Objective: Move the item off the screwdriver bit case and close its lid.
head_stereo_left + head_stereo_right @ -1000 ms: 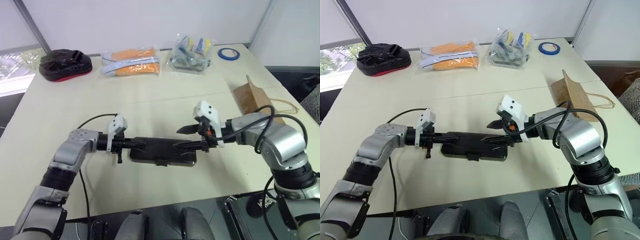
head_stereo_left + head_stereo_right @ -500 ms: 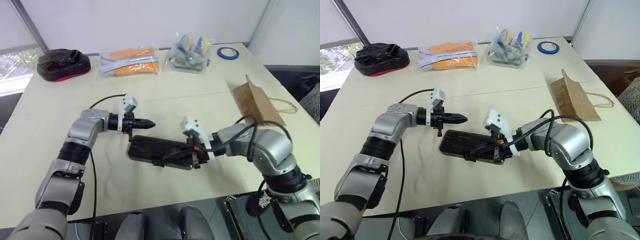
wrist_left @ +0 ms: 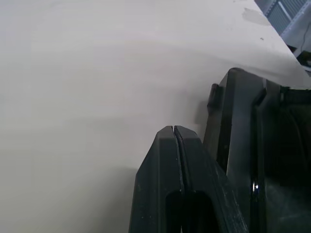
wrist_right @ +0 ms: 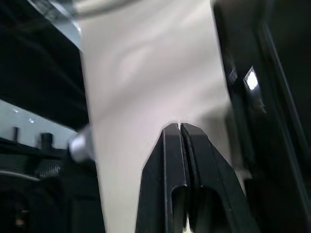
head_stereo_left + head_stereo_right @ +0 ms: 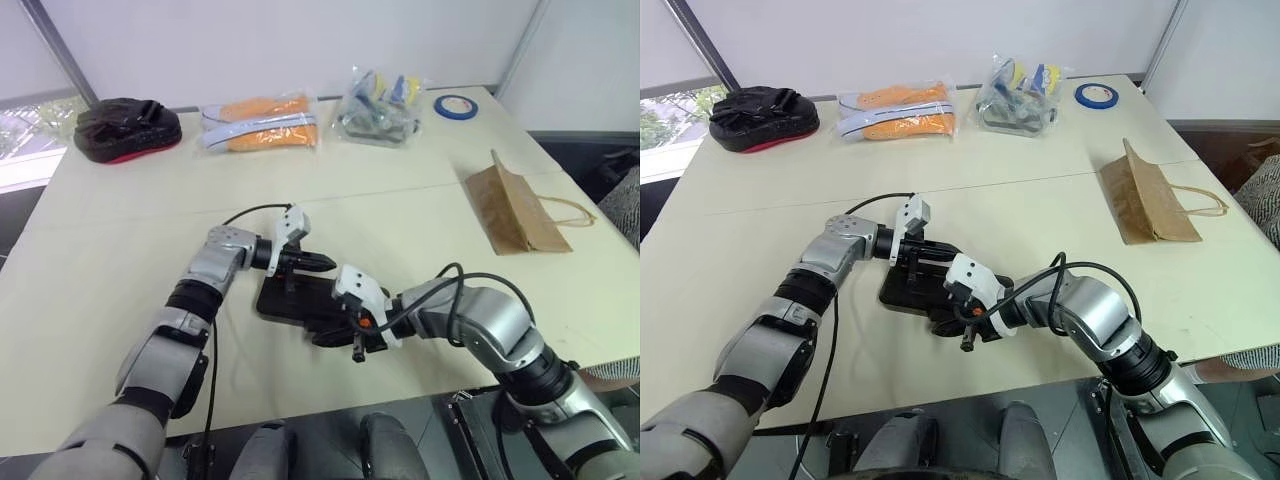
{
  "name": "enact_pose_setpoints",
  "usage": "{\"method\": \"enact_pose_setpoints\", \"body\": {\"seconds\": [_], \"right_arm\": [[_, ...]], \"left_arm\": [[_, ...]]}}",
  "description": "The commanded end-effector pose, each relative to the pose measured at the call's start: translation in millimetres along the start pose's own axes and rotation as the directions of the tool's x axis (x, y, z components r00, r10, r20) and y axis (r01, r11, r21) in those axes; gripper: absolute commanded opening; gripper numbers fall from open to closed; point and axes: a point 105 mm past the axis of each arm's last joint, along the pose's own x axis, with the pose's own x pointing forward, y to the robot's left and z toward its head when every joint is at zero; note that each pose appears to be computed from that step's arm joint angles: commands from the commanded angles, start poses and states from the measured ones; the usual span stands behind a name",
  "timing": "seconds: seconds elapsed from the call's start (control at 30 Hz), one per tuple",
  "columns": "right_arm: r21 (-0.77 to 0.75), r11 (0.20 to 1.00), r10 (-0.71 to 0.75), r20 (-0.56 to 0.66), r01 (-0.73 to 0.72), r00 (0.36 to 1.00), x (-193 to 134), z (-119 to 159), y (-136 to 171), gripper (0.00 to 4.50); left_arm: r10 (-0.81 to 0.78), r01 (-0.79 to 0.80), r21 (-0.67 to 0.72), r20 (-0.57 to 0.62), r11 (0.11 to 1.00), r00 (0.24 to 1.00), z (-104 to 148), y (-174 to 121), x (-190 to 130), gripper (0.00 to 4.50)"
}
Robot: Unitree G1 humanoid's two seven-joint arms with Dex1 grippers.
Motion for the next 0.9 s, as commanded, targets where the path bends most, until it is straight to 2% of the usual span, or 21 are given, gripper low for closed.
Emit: {"method": "enact_pose_setpoints", "body": {"seconds": [0.03,0.3,0.6,0.77,0.9], "right_arm": [[-0.018,0.996,-0.082,-0.041,0.082,0.996,3.7,-10.6,-11.0,0.03],[-0.167,0.961,-0.24,-0.118,0.219,0.964,1.5,-23.2,-31.1,0.03],[-0.381,0.866,-0.402,-0.151,0.322,0.903,-15.4,-23.7,-58.0,0.03],[-0.423,0.842,-0.429,-0.148,0.336,0.891,-18.6,-22.8,-62.3,0.03],[-0.409,0.853,-0.41,-0.146,0.323,0.9,-17.2,-22.8,-57.9,0.03]], "left_arm": [[-0.012,0.011,-0.02,-0.023,1.0,1.0,-14.2,-5.9,0.3,0.0],[-0.012,0.011,-0.036,-0.024,0.999,1.0,-20.3,-12.9,-9.1,0.0],[-0.006,0.003,-0.079,-0.038,0.997,0.999,-32.0,-24.2,-23.5,0.0],[0.018,-0.022,-0.08,-0.05,0.997,0.999,-37.3,-22.4,-23.3,0.0],[0.042,-0.043,-0.079,-0.022,0.996,0.999,-30.5,-17.6,-21.5,0.0]]}}
